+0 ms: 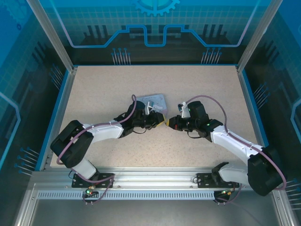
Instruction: Unlock a padlock with a key
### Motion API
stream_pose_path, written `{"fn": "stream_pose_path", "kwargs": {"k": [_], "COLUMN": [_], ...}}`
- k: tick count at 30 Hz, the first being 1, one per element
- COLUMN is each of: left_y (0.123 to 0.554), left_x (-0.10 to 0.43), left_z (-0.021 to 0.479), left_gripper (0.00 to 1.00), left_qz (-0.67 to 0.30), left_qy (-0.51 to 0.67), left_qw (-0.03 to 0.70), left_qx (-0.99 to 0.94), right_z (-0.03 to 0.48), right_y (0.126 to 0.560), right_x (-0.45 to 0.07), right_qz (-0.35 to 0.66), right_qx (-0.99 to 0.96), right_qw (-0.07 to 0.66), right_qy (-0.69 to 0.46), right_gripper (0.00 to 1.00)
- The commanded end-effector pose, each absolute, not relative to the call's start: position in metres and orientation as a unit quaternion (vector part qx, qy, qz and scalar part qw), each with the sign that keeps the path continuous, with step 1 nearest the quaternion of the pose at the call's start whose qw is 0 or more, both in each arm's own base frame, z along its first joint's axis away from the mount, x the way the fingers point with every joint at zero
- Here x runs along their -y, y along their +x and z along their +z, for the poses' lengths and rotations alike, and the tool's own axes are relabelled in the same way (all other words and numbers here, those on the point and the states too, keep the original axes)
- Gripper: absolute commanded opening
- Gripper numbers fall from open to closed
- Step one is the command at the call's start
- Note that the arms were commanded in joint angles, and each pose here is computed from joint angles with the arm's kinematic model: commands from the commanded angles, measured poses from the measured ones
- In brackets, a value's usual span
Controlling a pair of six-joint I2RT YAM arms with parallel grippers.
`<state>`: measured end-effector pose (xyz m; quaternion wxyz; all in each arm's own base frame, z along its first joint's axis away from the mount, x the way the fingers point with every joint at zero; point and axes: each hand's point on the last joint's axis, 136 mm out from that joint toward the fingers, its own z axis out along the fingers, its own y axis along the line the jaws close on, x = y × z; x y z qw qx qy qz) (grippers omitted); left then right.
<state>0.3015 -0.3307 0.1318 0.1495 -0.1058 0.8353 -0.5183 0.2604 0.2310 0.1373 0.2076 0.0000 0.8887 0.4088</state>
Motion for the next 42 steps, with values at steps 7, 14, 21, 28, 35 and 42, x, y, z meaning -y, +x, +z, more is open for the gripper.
{"fn": "stream_pose_path", "kwargs": {"k": [7, 14, 21, 28, 35, 42], "left_y": [0.300, 0.298, 0.294, 0.290, 0.294, 0.299], "left_x": [0.338, 0.336, 0.329, 0.326, 0.327, 0.331], "left_z": [0.139, 0.170, 0.202, 0.229, 0.232, 0.232], "left_gripper": [0.00, 0.00, 0.00, 0.00, 0.00, 0.00], "left_qz": [-0.532, -0.536, -0.519, -0.522, -0.519, -0.534], "left_qy": [-0.092, -0.013, 0.071, 0.111, 0.113, 0.094], "left_qw": [0.149, 0.214, 0.294, 0.341, 0.348, 0.343], "left_qx": [-0.828, -0.817, -0.800, -0.774, -0.772, -0.767], "right_z": [0.145, 0.157, 0.165, 0.191, 0.212, 0.222], "right_y": [0.264, 0.263, 0.258, 0.257, 0.261, 0.267], "right_x": [-0.232, -0.197, -0.183, -0.198, -0.214, -0.226], "right_qz": [0.419, 0.408, 0.438, 0.495, 0.533, 0.548], "right_qx": [-0.883, -0.877, -0.854, -0.814, -0.786, -0.772], "right_qw": [0.212, 0.251, 0.278, 0.302, 0.306, 0.311], "right_qy": [0.002, 0.035, 0.033, -0.024, -0.066, -0.082], "right_gripper": [0.00, 0.60, 0.77, 0.71, 0.65, 0.54]}}
